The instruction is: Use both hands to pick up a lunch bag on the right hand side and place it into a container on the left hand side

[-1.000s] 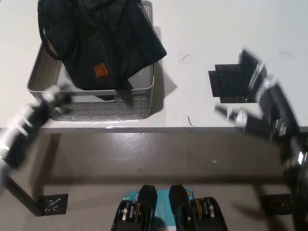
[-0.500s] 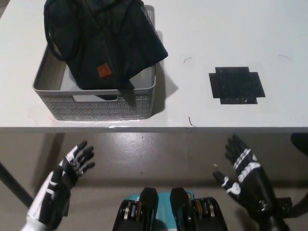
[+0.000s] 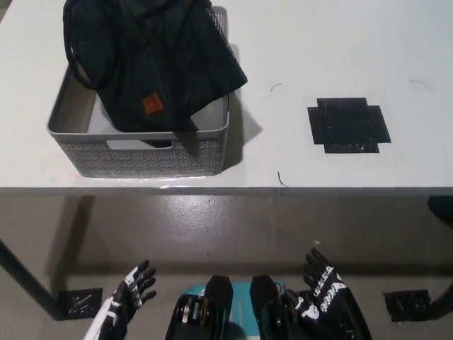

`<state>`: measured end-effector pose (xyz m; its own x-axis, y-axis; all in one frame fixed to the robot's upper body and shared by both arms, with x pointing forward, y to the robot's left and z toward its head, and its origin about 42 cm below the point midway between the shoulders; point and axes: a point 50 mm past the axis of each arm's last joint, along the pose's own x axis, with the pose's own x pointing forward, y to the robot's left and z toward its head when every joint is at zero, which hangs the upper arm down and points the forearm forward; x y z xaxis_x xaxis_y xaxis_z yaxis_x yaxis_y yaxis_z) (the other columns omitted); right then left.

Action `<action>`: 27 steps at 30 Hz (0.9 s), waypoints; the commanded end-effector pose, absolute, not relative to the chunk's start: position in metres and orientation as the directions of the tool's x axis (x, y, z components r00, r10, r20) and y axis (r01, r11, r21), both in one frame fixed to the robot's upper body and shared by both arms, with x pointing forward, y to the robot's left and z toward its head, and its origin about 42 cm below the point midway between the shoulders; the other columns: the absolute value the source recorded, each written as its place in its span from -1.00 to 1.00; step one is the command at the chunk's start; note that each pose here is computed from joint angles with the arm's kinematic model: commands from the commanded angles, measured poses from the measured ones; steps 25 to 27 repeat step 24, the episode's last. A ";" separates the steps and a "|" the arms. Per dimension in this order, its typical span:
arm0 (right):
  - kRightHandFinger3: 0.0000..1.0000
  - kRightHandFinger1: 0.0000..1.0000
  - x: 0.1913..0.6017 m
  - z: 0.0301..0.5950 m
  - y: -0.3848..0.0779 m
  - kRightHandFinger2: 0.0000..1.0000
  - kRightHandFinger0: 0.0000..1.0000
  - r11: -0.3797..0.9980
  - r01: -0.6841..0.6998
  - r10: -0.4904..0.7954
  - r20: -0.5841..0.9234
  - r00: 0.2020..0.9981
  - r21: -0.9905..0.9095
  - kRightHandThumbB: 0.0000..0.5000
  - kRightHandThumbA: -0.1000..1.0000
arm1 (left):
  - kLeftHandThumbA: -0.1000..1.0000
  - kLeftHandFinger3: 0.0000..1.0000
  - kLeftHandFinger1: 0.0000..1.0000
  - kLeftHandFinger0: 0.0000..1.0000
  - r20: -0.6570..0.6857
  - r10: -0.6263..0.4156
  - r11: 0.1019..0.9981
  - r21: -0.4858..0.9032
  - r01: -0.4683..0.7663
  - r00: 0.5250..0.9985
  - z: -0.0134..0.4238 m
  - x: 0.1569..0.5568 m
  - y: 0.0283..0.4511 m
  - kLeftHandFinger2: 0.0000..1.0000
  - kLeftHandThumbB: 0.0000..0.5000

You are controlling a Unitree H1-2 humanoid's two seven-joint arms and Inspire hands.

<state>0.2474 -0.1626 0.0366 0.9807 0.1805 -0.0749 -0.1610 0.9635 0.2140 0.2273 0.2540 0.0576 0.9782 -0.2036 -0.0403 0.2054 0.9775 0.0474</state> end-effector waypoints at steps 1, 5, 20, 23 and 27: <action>1.00 1.00 0.245 0.046 -0.142 1.00 1.00 0.970 -0.178 0.155 0.143 0.977 0.166 0.09 1.00 | 1.00 1.00 1.00 1.00 0.192 -0.170 0.974 0.178 0.136 0.966 0.066 0.229 0.251 1.00 -0.29; 1.00 1.00 0.235 0.040 -0.131 1.00 1.00 0.972 -0.192 0.174 0.135 0.976 0.138 0.06 1.00 | 1.00 1.00 1.00 1.00 0.186 -0.155 0.978 0.168 0.125 0.970 0.065 0.225 0.253 1.00 -0.38; 1.00 1.00 0.249 0.043 -0.135 1.00 1.00 0.975 -0.187 0.167 0.158 0.973 0.119 0.04 1.00 | 1.00 1.00 1.00 1.00 0.206 -0.120 0.983 0.163 0.087 0.971 0.068 0.231 0.257 1.00 -0.18; 1.00 1.00 0.249 0.044 -0.135 1.00 1.00 0.975 -0.187 0.166 0.161 0.973 0.123 0.03 1.00 | 1.00 1.00 1.00 1.00 0.212 -0.122 0.982 0.165 0.087 0.970 0.068 0.232 0.257 1.00 -0.19; 1.00 1.00 0.249 0.044 -0.135 1.00 1.00 0.975 -0.187 0.166 0.161 0.973 0.123 0.03 1.00 | 1.00 1.00 1.00 1.00 0.212 -0.122 0.982 0.165 0.087 0.970 0.068 0.232 0.257 1.00 -0.19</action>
